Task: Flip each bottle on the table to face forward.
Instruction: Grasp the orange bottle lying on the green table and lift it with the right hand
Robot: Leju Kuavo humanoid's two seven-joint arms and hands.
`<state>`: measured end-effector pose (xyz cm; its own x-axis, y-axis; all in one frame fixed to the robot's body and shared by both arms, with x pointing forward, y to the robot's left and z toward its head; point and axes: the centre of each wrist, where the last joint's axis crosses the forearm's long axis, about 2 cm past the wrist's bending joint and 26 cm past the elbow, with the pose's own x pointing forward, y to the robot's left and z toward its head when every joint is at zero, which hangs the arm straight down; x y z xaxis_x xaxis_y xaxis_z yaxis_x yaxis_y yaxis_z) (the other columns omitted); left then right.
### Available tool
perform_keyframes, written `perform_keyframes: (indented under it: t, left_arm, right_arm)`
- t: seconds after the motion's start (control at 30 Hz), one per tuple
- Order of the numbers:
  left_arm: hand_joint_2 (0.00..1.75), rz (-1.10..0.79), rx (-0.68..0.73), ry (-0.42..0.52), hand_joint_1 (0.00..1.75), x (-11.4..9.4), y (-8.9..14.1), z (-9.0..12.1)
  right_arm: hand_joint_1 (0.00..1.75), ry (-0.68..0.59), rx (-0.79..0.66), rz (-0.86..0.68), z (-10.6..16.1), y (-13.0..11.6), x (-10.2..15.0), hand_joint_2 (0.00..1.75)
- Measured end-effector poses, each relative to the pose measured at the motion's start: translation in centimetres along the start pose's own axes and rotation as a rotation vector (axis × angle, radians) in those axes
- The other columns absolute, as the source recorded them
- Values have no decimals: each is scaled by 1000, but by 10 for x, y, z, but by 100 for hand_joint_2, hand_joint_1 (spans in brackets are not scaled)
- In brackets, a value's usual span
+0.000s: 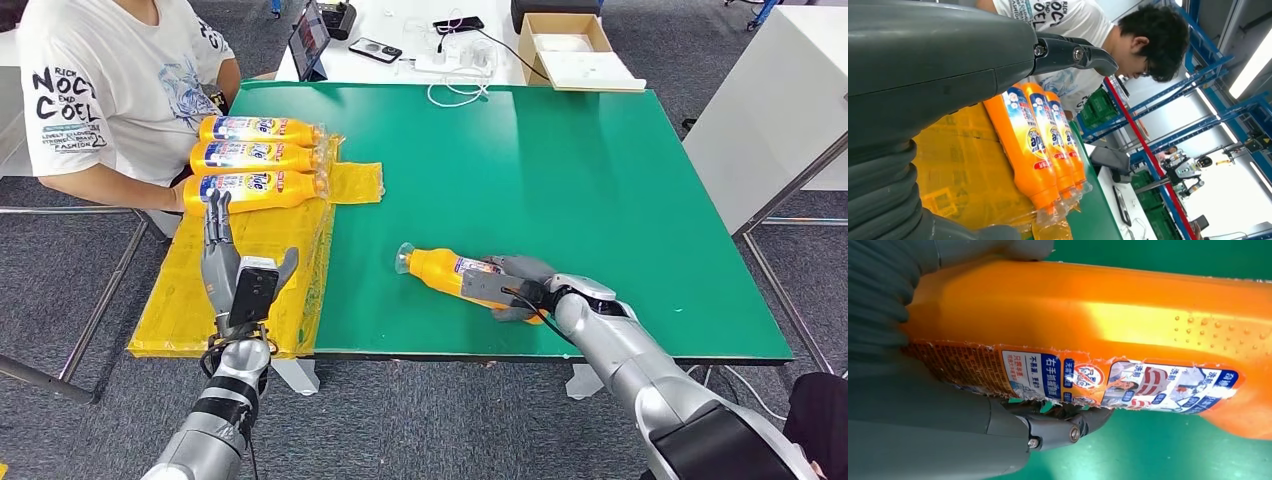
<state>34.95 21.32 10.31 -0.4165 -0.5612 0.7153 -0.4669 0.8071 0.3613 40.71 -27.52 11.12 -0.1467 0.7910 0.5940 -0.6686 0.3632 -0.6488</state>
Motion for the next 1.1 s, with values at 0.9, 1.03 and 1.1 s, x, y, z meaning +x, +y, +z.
perform_keyframes:
  t: [0.9, 1.03, 1.1]
  left_arm:
    - [175, 820, -243, 261, 0, 48, -39, -1]
    - [175, 947, -304, 245, 0, 61, -42, -4]
    - [175, 1021, -343, 235, 0, 66, -44, -4]
  right_arm:
    - [175, -475, -1396, -122, 54, 54, 75, 175]
    - [175, -490, -1417, -122, 58, 58, 74, 175]
    - [175, -510, -1397, -122, 58, 62, 74, 175]
